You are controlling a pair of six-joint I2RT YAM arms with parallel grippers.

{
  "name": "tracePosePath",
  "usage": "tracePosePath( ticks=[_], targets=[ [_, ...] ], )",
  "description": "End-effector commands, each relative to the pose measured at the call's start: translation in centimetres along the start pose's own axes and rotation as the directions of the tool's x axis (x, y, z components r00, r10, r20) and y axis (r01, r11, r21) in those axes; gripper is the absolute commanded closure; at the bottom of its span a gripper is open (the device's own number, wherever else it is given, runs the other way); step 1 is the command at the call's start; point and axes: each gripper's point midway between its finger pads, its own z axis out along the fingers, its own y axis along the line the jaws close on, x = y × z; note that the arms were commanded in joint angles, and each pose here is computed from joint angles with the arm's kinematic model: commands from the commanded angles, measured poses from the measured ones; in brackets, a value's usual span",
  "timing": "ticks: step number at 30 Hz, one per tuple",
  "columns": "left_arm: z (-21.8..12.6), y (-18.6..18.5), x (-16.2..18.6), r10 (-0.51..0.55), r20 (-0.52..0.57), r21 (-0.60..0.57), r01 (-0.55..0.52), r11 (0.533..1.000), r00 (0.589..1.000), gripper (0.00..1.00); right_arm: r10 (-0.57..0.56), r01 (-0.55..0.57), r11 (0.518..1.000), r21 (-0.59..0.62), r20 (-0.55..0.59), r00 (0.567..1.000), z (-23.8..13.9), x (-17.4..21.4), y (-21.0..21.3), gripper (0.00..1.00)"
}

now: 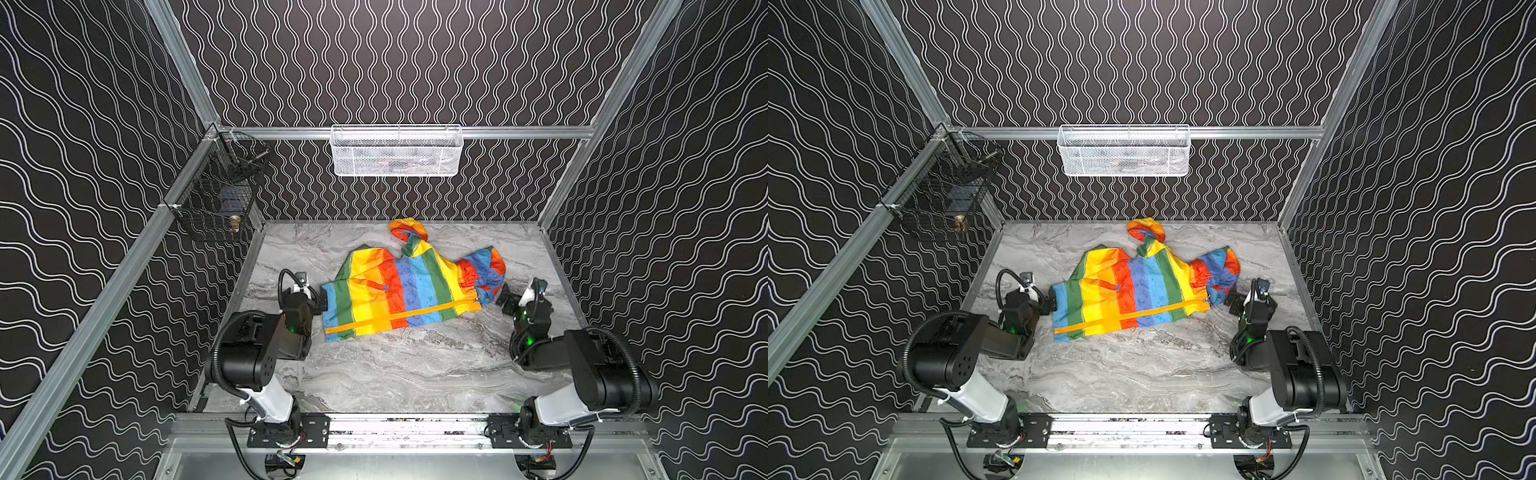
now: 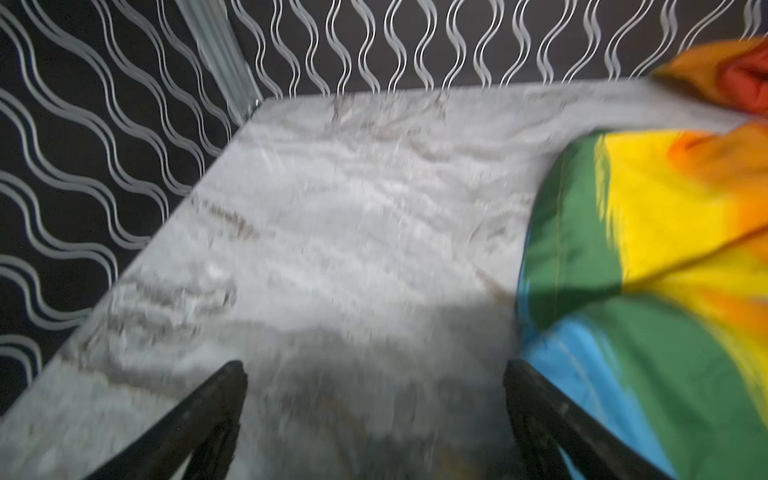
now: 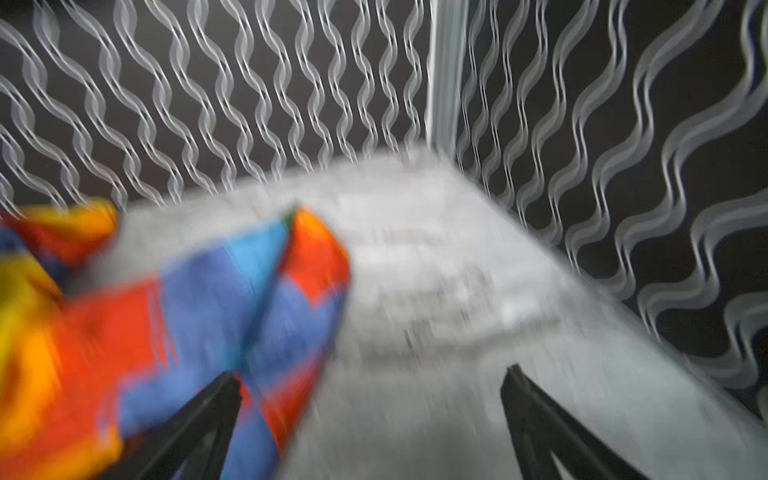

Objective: Zip up the jacket

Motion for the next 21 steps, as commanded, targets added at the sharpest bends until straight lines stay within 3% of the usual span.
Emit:
tracePosePath(
  ticks=[1,3,6,8,12,21],
  targets=[
    [0.2,-0.26,0.18,0.025,-0.015,0.014,-0.025,1.0,1.0,0.01,-0.017,0.017,1.0,0.01,-0.015,1.0,0.17,0.32,-0.2,0.01],
    [0.31,-0.23,0.14,0.03,-0.01,0.011,-0.03,0.999,1.0,0.01,-0.01,0.011,1.0,0.01,-0.052,0.999,0.28,0.78,-0.2,0.01],
    [0.3,-0.22,0.1,0.031,-0.008,0.01,-0.031,0.999,1.0,0.01,-0.022,0.022,1.0,0.007,0.009,1.0,0.08,0.06,-0.22,0.01],
    [0.25,-0.24,0.0,0.029,-0.004,0.012,-0.029,1.0,1.0,0.01,-0.01,0.01,1.0,0.011,-0.029,1.0,0.13,0.48,-0.27,0.01],
    [0.15,-0.24,0.03,0.029,-0.002,0.011,-0.029,1.0,1.0,0.01,-0.021,0.021,1.0,0.007,0.013,1.0,-0.06,-0.06,-0.25,0.01],
    [0.16,-0.25,0.02,0.031,-0.002,0.011,-0.031,0.999,1.0,0.01,-0.029,0.029,1.0,0.001,-0.015,0.999,0.28,0.34,-0.07,0.01]
  ],
)
